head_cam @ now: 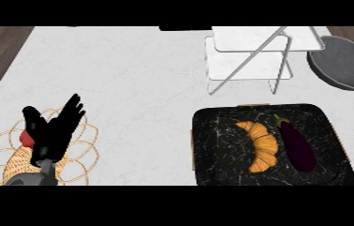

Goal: Pick the croissant from the tray and place it in the tiered shelf

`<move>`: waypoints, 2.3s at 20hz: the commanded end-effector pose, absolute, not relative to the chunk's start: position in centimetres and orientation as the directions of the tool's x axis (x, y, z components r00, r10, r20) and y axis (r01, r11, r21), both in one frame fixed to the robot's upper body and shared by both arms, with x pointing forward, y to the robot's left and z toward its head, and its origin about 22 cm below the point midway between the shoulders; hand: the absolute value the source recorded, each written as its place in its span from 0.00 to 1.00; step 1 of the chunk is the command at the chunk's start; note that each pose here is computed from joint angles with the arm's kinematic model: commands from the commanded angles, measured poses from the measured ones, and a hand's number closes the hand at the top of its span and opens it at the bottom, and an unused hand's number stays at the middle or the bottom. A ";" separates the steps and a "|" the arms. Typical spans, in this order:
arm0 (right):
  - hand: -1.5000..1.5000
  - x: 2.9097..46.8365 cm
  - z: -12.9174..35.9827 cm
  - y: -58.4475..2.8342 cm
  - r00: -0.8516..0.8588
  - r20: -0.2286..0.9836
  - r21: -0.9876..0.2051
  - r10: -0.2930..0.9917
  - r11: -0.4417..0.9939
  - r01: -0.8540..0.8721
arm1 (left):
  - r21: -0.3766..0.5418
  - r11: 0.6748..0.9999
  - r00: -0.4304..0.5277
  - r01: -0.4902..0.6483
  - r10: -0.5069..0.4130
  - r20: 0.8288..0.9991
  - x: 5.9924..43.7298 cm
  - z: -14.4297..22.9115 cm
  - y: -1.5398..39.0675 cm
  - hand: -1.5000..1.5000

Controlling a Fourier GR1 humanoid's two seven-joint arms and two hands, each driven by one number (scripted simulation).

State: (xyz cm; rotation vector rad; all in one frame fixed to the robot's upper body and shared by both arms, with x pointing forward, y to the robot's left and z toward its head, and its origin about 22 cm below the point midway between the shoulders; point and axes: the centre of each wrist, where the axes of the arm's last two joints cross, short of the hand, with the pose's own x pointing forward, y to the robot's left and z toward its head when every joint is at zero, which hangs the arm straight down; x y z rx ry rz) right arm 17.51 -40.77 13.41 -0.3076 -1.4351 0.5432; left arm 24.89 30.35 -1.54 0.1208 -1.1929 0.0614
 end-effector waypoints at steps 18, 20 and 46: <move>0.00 21.4 17.5 -26.0 0.359 0.579 -0.713 0.732 0.668 -0.212 | 0.064 0.995 0.439 -0.071 -0.027 0.898 24.3 -3.0 29.1 0.50; 0.00 20.7 15.8 -25.0 0.350 0.535 -0.732 0.769 0.629 -0.263 | 0.049 0.997 0.442 -0.066 -0.015 0.897 25.6 -1.7 28.2 0.50; 0.00 23.1 8.6 -20.2 0.469 0.363 -0.822 0.805 0.514 -0.245 | 0.050 0.996 0.441 -0.079 -0.010 0.897 24.4 -2.1 29.6 0.50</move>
